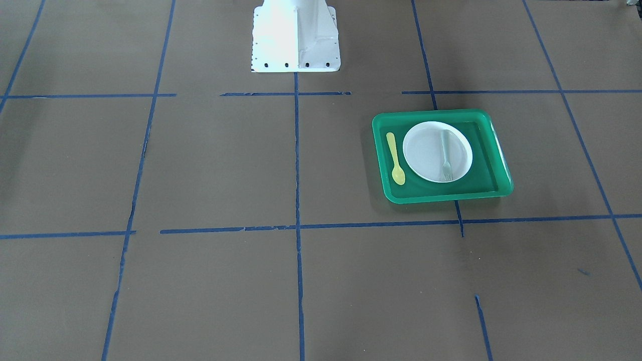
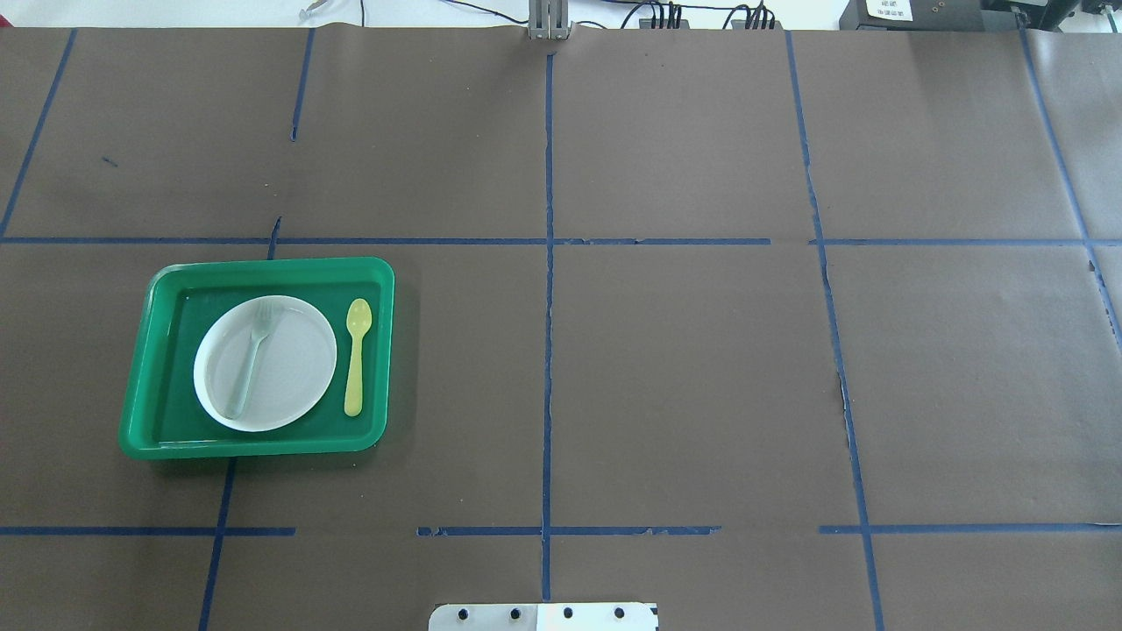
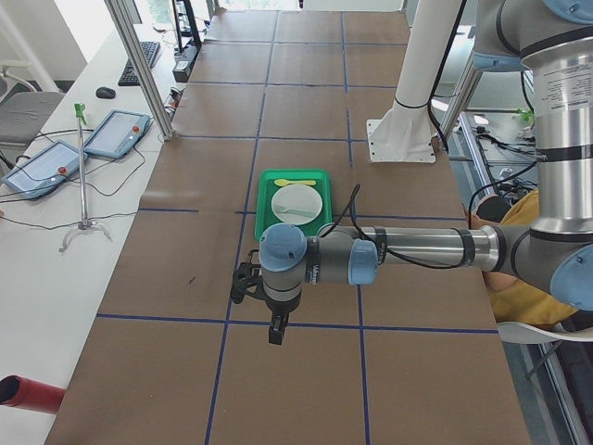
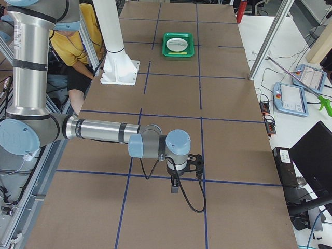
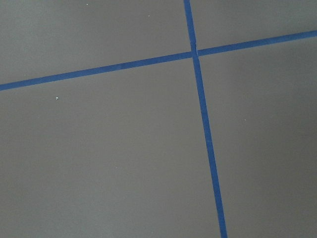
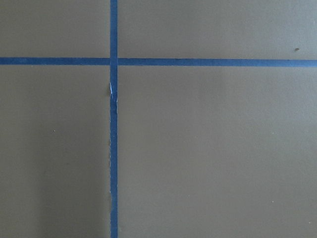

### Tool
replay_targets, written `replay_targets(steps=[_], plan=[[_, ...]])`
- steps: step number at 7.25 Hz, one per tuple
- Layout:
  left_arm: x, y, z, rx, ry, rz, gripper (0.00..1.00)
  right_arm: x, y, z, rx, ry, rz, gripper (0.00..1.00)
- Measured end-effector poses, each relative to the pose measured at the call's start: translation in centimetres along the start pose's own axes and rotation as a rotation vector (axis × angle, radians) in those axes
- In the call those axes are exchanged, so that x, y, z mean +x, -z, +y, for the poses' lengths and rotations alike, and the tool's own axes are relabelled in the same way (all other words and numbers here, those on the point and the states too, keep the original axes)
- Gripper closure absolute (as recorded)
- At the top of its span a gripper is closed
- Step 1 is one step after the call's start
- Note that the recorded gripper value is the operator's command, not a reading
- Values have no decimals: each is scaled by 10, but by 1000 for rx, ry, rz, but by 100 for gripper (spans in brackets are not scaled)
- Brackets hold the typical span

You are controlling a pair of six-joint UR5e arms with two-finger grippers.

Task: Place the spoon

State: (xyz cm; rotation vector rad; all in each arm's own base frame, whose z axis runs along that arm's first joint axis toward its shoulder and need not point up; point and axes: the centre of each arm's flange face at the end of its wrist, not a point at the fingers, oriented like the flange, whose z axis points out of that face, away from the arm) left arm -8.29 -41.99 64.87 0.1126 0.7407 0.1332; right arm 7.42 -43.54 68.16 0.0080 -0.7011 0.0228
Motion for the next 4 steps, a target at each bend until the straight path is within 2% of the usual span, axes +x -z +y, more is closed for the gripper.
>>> replay_targets(steps=[4], plan=[[1, 2, -3, 5, -4, 0, 0, 0, 0, 0, 0, 0, 0, 0]])
